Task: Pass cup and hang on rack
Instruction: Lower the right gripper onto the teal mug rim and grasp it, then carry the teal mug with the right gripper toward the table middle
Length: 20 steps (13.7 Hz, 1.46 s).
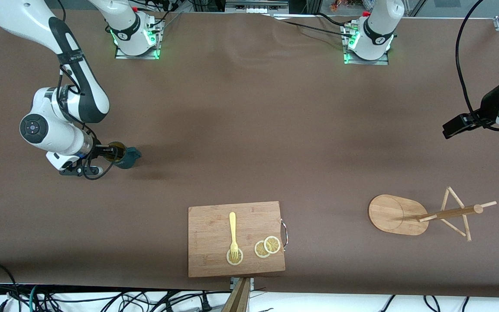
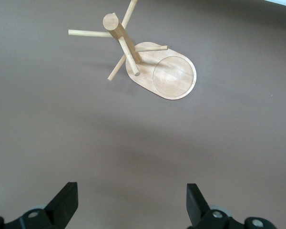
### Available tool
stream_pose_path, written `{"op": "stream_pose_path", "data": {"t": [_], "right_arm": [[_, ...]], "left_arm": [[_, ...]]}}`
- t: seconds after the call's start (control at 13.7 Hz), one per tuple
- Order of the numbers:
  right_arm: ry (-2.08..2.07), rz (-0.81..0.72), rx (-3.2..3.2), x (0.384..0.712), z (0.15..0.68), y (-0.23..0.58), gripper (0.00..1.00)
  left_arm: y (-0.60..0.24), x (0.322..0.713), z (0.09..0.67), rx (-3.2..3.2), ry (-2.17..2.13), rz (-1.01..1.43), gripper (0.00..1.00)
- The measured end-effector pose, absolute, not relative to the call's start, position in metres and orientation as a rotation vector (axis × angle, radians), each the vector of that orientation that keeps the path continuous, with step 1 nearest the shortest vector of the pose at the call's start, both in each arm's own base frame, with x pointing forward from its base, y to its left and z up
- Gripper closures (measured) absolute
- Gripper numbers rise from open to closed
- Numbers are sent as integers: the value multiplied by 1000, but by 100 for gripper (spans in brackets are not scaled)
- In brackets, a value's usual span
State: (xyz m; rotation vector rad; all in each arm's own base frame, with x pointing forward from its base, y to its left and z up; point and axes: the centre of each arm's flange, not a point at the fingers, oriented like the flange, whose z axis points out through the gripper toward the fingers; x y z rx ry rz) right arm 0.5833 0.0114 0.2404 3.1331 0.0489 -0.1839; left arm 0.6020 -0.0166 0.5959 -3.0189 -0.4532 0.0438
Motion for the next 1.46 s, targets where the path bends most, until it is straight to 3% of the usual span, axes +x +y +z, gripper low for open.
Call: {"op": "stream_pose_path", "data": {"t": [0.29, 0.81, 0.95, 1.25, 1.46], "right_arm": [[66, -189, 3132, 583, 232, 3, 4], [71, -182, 3133, 585, 234, 5, 80], [80, -155, 3135, 591, 242, 8, 96], [89, -152, 3135, 608, 268, 11, 96], [209, -149, 3153, 624, 304, 58, 96]], "left_arm": [[-17, 602, 596, -3019, -453, 44, 0], [-17, 602, 596, -3019, -453, 44, 0], [-17, 602, 596, -3019, -453, 44, 0], [-17, 602, 596, -3019, -453, 44, 0], [-17, 602, 596, -3019, -453, 44, 0]]}}
